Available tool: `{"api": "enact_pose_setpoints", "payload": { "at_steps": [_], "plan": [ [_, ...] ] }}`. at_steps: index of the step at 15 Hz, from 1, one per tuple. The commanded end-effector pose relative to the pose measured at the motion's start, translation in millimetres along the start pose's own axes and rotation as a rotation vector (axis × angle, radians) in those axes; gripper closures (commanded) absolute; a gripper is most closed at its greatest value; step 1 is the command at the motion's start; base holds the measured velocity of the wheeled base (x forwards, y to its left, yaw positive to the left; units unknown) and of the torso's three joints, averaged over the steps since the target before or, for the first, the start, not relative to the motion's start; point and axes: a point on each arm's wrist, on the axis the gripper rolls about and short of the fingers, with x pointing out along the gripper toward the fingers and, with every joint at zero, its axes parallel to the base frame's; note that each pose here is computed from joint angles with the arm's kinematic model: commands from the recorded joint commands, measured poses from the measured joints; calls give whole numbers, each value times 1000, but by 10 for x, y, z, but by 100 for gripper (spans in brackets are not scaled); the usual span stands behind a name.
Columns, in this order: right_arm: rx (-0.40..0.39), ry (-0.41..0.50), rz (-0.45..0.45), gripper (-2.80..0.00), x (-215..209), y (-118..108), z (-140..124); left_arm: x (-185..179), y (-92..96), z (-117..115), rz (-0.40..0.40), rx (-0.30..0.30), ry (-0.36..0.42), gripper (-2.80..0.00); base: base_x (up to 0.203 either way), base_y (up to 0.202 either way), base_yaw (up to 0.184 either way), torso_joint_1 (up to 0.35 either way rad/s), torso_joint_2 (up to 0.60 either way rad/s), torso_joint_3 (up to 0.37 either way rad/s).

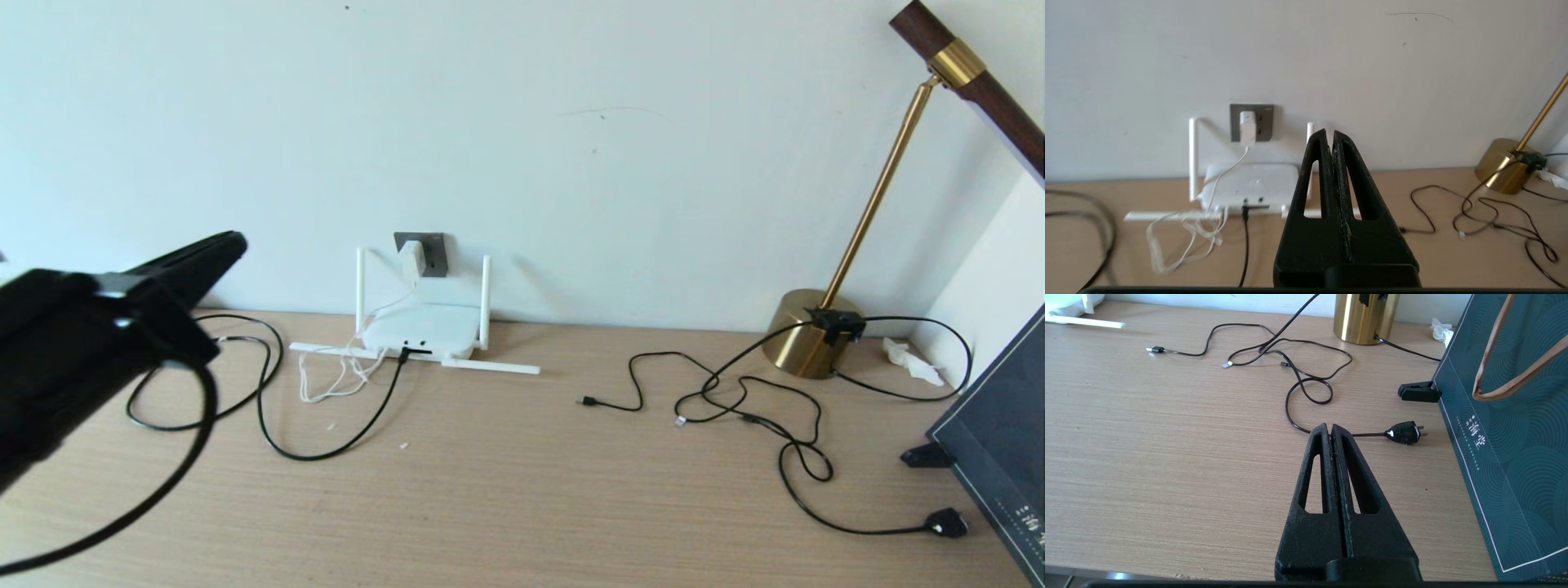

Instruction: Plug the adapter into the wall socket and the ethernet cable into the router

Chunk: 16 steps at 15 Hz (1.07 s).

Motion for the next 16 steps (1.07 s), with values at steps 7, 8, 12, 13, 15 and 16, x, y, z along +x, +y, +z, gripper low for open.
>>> {"api": "enact_pose_setpoints", "payload": {
  "at_steps": [7, 8, 12, 13, 15, 16],
  "plan": [
    [5, 0, 2, 0, 0, 0, 0, -1906, 223, -1261, 120, 32, 412, 0, 0, 0, 0, 0, 0, 0],
    [0, 0, 2, 0, 0, 0, 0, -1941, 225, -1378, 138, 40, 505, 0, 0, 0, 0, 0, 0, 0],
    [12, 0, 1, 0, 0, 0, 0, -2059, 185, -1364, 239, 111, 414, 0, 0, 0, 0, 0, 0, 0],
    [7, 0, 2, 0, 0, 0, 0, -2117, 167, -1362, 208, 148, 333, 0, 0, 0, 0, 0, 0, 0],
    [-11, 1, 4, 0, 1, 1, -4, -2160, 153, -1360, 161, 214, 241, 0, 0, 0, 0, 0, 0, 0],
    [-16, 1, 4, 0, 1, 1, -4, -2158, 153, -1361, 157, 188, 236, 0, 0, 0, 0, 0, 0, 0]
  ]
}}
